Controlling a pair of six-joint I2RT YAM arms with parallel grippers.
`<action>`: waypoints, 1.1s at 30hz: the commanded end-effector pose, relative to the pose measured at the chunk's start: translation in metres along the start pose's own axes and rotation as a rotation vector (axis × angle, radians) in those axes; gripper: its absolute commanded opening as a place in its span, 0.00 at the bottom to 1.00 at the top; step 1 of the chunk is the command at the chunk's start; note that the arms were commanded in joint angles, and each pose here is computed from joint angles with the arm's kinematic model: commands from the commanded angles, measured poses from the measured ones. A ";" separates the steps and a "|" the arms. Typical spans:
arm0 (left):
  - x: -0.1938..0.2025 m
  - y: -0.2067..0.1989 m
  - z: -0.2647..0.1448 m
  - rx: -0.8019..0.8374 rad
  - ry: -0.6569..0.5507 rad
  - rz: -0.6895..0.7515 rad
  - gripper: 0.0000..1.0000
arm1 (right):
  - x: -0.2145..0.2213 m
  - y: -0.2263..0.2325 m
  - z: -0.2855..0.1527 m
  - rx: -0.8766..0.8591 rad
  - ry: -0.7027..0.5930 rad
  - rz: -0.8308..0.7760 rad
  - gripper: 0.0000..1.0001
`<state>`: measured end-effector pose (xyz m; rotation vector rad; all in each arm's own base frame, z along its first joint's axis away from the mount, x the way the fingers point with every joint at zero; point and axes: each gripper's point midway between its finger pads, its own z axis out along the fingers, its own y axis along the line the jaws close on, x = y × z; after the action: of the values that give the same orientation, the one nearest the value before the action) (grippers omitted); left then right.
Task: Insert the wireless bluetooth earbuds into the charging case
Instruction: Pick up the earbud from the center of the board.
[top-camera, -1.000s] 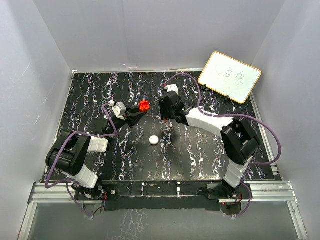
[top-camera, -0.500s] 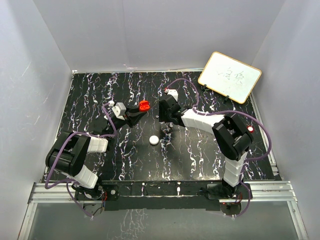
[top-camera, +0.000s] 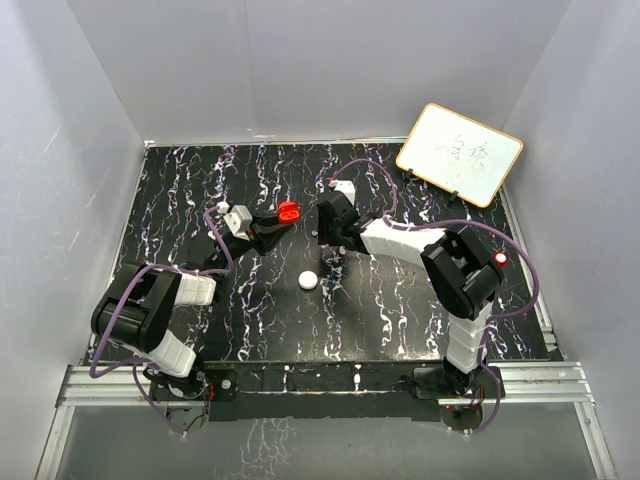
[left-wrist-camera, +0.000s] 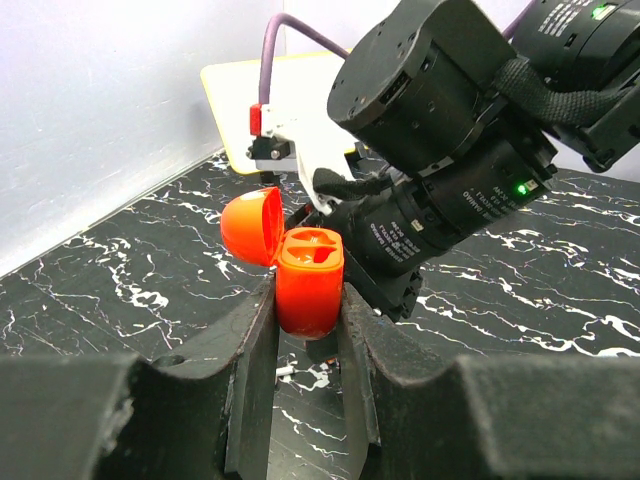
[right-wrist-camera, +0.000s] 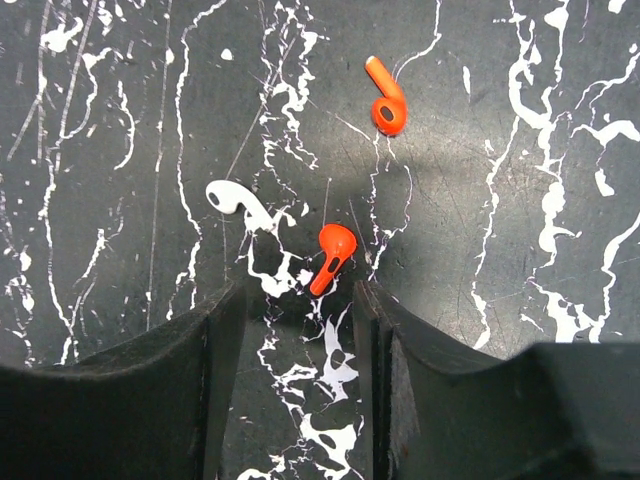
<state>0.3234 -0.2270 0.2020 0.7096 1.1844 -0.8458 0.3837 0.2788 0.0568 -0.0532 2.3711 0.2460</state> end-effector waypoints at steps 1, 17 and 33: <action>-0.052 -0.004 0.001 0.019 -0.167 0.168 0.00 | -0.017 0.003 0.007 0.002 -0.050 0.035 0.43; -0.049 -0.003 0.001 0.016 -0.161 0.167 0.00 | -0.017 -0.007 0.016 0.017 -0.041 0.048 0.36; -0.049 -0.003 0.001 0.017 -0.161 0.167 0.00 | -0.018 -0.006 0.019 0.010 -0.037 0.046 0.28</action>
<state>0.3232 -0.2268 0.2013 0.7115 1.1847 -0.8431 0.3897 0.2646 0.0338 -0.0269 2.4148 0.1999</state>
